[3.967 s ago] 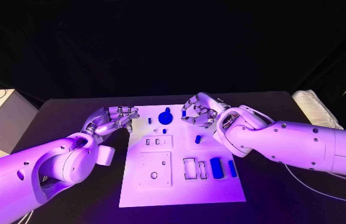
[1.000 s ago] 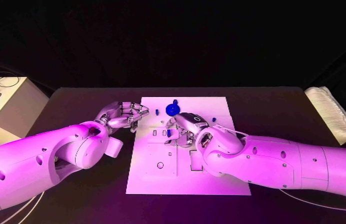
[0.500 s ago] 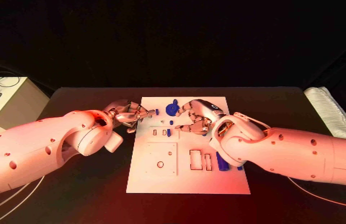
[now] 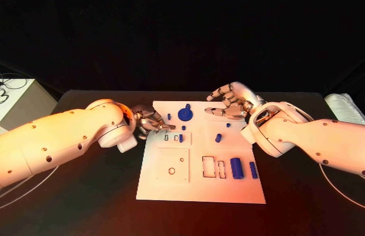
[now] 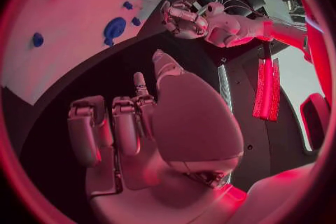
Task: Assemble the parts on the task board
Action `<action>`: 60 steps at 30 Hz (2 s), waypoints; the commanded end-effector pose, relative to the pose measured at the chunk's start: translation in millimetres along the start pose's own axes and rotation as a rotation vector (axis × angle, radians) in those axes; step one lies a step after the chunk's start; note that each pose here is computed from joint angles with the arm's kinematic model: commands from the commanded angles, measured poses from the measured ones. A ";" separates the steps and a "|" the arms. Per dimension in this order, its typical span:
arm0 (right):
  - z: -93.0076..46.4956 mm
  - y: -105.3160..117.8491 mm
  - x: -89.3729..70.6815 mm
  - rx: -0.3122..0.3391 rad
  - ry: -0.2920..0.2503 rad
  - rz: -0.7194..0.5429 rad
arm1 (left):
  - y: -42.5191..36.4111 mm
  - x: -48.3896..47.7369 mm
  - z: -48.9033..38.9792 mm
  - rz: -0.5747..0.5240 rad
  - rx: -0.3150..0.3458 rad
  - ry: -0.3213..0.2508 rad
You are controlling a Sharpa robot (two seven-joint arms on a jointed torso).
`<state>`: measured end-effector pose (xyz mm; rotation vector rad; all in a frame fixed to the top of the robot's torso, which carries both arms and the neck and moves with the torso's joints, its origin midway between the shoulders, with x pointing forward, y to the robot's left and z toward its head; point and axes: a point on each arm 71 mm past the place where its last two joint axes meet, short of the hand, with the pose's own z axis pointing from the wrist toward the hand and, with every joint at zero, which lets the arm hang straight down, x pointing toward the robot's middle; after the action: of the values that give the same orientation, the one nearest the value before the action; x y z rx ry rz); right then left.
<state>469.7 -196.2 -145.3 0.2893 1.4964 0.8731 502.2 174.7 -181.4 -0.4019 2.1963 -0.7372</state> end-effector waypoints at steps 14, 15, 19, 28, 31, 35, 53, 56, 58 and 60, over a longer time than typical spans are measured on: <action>4.5 -9.3 -8.8 0.044 -0.013 0.001 | -28.1 5.5 17.3 0.205 -0.058 0.021; 4.8 -9.6 -8.7 0.046 -0.011 0.000 | -29.8 6.8 17.9 0.210 -0.057 0.030; 5.5 -10.7 -8.7 0.053 -0.009 -0.004 | -34.8 12.3 20.2 0.242 -0.059 0.078; 6.8 -11.2 -7.8 0.060 -0.005 -0.008 | -39.3 17.5 27.2 0.287 -0.073 0.123; 7.3 -11.3 -7.5 0.061 -0.004 -0.009 | -41.0 19.0 28.9 0.294 -0.074 0.130; 8.1 -11.3 -6.8 0.062 -0.001 -0.010 | -43.2 21.3 31.0 0.302 -0.074 0.140; 10.5 -10.1 -2.7 0.062 0.014 -0.010 | -46.7 25.6 35.4 0.284 -0.070 0.157; 10.9 -9.6 -1.6 0.061 0.017 -0.009 | -48.8 27.9 35.8 0.281 -0.065 0.167; 11.0 -9.3 -1.2 0.060 0.018 -0.009 | -49.4 28.7 36.1 0.280 -0.064 0.170; 11.2 -9.1 -0.9 0.060 0.019 -0.009 | -49.4 28.6 36.5 0.278 -0.064 0.171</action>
<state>483.6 -200.9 -148.9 0.3397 1.5310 0.8233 515.1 110.6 -186.4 -0.0674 2.3554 -0.5465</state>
